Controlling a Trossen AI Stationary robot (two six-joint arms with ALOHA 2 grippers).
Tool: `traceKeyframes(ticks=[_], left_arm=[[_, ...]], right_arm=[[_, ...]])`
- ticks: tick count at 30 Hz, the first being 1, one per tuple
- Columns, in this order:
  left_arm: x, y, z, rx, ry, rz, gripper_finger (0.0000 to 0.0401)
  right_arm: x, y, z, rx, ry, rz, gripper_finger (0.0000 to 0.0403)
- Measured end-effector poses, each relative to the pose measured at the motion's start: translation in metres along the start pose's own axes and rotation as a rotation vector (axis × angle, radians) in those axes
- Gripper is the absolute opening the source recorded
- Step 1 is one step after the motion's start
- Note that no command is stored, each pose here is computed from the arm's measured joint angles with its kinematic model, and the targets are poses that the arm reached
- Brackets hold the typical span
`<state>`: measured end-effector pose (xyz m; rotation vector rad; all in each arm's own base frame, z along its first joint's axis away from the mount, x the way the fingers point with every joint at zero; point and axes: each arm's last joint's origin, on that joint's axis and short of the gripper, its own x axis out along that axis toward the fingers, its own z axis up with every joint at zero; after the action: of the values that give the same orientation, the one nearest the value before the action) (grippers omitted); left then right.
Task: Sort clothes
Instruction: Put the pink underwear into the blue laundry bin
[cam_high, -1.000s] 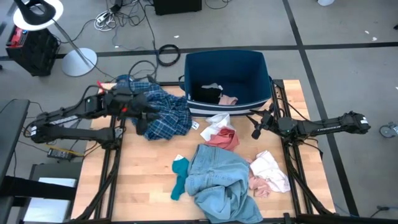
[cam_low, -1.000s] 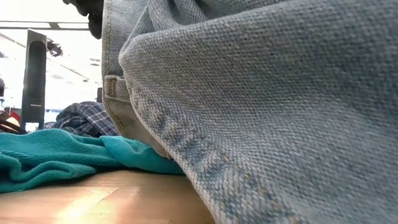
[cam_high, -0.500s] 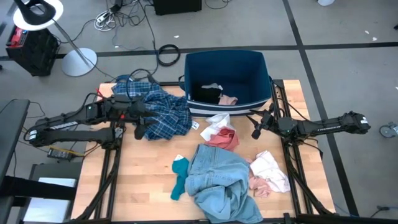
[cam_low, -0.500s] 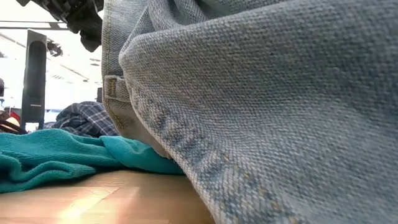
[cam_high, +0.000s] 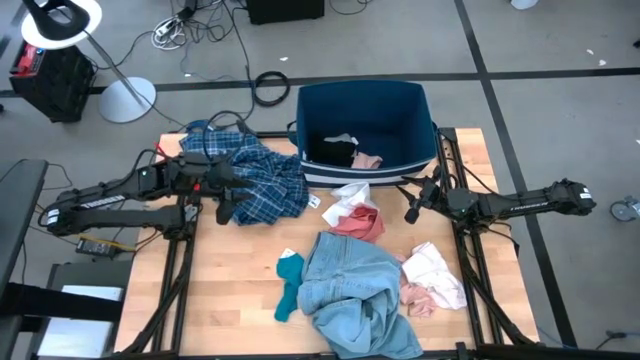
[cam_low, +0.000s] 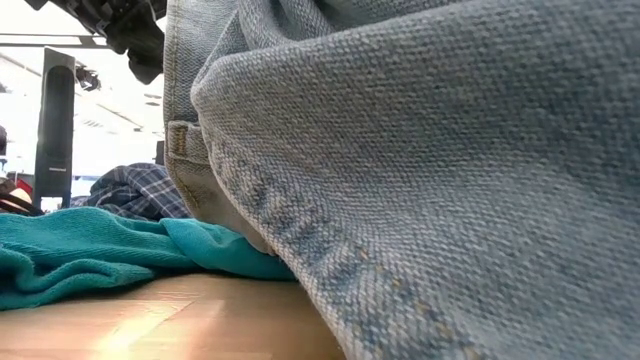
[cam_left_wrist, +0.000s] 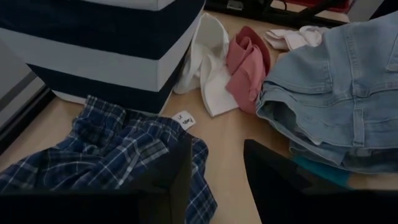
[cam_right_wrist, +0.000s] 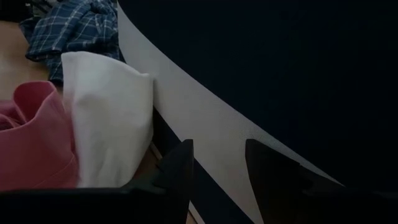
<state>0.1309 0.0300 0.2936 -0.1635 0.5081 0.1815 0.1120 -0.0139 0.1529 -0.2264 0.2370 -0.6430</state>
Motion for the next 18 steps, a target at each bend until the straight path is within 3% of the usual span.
traceKeyframes(ticks=[5,11,13,18], left_arm=[[0.009,0.002,-0.014,0.016,-0.016,-0.004,0.0151],[0.034,0.007,-0.051,0.030,-0.031,-0.004,0.0151],[0.041,0.008,-0.062,0.029,-0.039,-0.005,0.0151],[0.050,0.011,-0.081,0.023,-0.007,-0.003,0.0151]], right_arm=[[0.000,0.000,0.002,0.048,-0.020,-0.002,0.0148],[0.000,0.000,0.004,0.165,-0.039,0.016,0.0148],[0.000,0.001,0.005,0.235,-0.044,0.070,0.0148],[-0.002,0.007,0.009,0.275,-0.079,0.254,0.0143]])
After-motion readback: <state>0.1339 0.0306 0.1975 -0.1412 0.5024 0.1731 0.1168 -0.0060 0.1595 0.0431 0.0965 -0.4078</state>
